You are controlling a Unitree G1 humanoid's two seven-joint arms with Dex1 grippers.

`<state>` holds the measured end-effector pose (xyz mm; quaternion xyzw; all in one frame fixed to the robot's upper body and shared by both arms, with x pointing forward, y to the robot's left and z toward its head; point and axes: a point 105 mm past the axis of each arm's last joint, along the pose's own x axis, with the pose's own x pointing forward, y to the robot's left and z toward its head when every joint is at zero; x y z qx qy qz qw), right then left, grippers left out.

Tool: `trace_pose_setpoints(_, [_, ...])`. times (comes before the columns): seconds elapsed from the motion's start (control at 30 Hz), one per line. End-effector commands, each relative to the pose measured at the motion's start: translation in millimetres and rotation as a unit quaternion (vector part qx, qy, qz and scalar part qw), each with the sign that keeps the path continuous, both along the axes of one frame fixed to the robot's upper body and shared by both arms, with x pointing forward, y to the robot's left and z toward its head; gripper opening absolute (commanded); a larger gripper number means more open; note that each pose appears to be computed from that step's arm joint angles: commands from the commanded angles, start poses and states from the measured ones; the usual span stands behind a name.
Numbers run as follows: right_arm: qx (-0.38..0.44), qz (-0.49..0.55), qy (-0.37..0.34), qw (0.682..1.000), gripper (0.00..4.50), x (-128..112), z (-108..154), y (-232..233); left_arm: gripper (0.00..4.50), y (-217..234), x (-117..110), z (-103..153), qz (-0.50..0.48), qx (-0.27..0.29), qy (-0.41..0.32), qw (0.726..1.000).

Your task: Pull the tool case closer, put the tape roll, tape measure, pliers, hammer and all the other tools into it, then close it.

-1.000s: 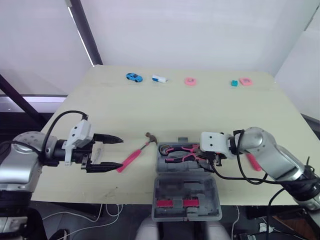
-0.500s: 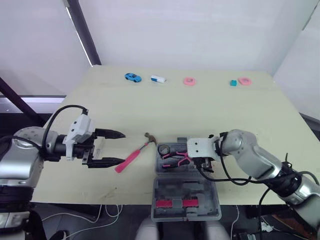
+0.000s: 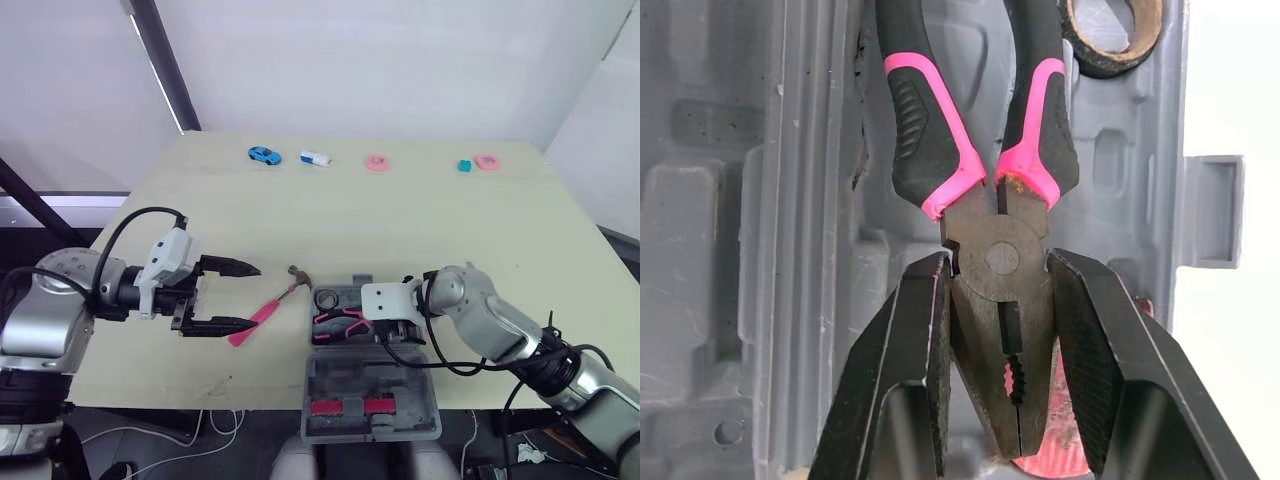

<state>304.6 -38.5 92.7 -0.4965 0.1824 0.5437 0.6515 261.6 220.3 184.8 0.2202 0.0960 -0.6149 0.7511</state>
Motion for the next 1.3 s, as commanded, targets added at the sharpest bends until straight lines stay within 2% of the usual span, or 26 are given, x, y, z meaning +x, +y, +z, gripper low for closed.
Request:
trace_pose_setpoints(0.03, [0.01, 0.006, -0.003, 1.0, 0.97, -1.6, 4.2, 4.2, 4.42, -2.2, -1.3, 8.6, -0.012, 0.0, -0.018, 1.0])
trace_pose_setpoints(0.1, [0.012, 0.005, 0.001, 1.0, 0.97, -1.9, 4.8, 4.2, 4.42, -2.2, -0.7, 8.8, -0.012, 0.0, -0.018, 1.0])
trace_pose_setpoints(0.17, [0.015, 0.004, 0.009, 1.0, 2.0, -3.8, 5.5, 3.8, 4.5, -2.2, -0.3, 8.6, -0.012, 0.0, -0.018, 1.0])
trace_pose_setpoints(0.3, [0.019, -0.001, 0.018, 1.0, 3.4, -5.8, 8.0, 0.1, 4.5, -2.7, 1.0, 7.9, -0.012, -0.001, -0.018, 1.0])
trace_pose_setpoints(0.37, [0.032, -0.006, 0.034, 0.999, 4.29, -8.9, 11.8, -1.3, 4.5, -2.5, 1.6, 7.7, -0.012, -0.001, -0.018, 1.0])
trace_pose_setpoints(0.4, [0.043, -0.008, 0.04, 0.998, 4.47, -9.4, 14.6, -1.2, 4.5, -2.2, 2.3, 7.4, -0.011, -0.001, -0.018, 1.0])
trace_pose_setpoints(0.57, [0.152, -0.018, 0.042, 0.987, 4.47, -2.1, 32.9, 10.7, 4.5, -2.4, 3.3, 6.0, -0.011, -0.002, -0.018, 1.0])
trace_pose_setpoints(0.6, [0.176, -0.022, 0.047, 0.983, 4.07, -0.8, 35.8, 12.6, 4.5, -2.6, 3.4, 5.8, -0.011, -0.003, -0.018, 1.0])
trace_pose_setpoints(0.63, [0.197, -0.027, 0.054, 0.978, 3.96, 0.7, 37.6, 13.2, 4.5, -2.7, 3.3, 5.7, -0.011, -0.003, -0.018, 1.0])
trace_pose_setpoints(0.8, [0.243, -0.018, 0.066, 0.967, 1.67, 5.1, 30.4, 11.0, 4.5, -2.2, 3.4, 4.9, -0.009, -0.004, -0.018, 1.0])
trace_pose_setpoints(0.83, [0.255, -0.017, 0.066, 0.965, 1.44, 6.8, 28.6, 11.1, 4.5, -2.5, 3.5, 4.9, -0.009, -0.005, -0.018, 1.0])
trace_pose_setpoints(0.87, [0.264, -0.017, 0.067, 0.962, 0.9, 8.6, 25.3, 10.8, 4.5, -2.8, 3.6, 4.9, -0.009, -0.005, -0.018, 1.0])
trace_pose_setpoints(0.9, [0.274, -0.02, 0.068, 0.959, 0.64, 10.7, 22.0, 10.3, 4.5, -3.1, 3.8, 4.9, -0.009, -0.006, -0.018, 1.0])
trace_pose_setpoints(0.93, [0.282, -0.022, 0.069, 0.957, 0.06, 12.6, 19.1, 9.9, 4.5, -3.4, 4.0, 5.0, -0.009, -0.007, -0.018, 1.0])
trace_pose_setpoints(1.3, [0.28, -0.042, 0.115, 0.952, 0.06, 14.4, -24.7, 5.0, 4.5, -6.7, 4.8, 2.6, -0.011, -0.013, -0.019, 1.0])
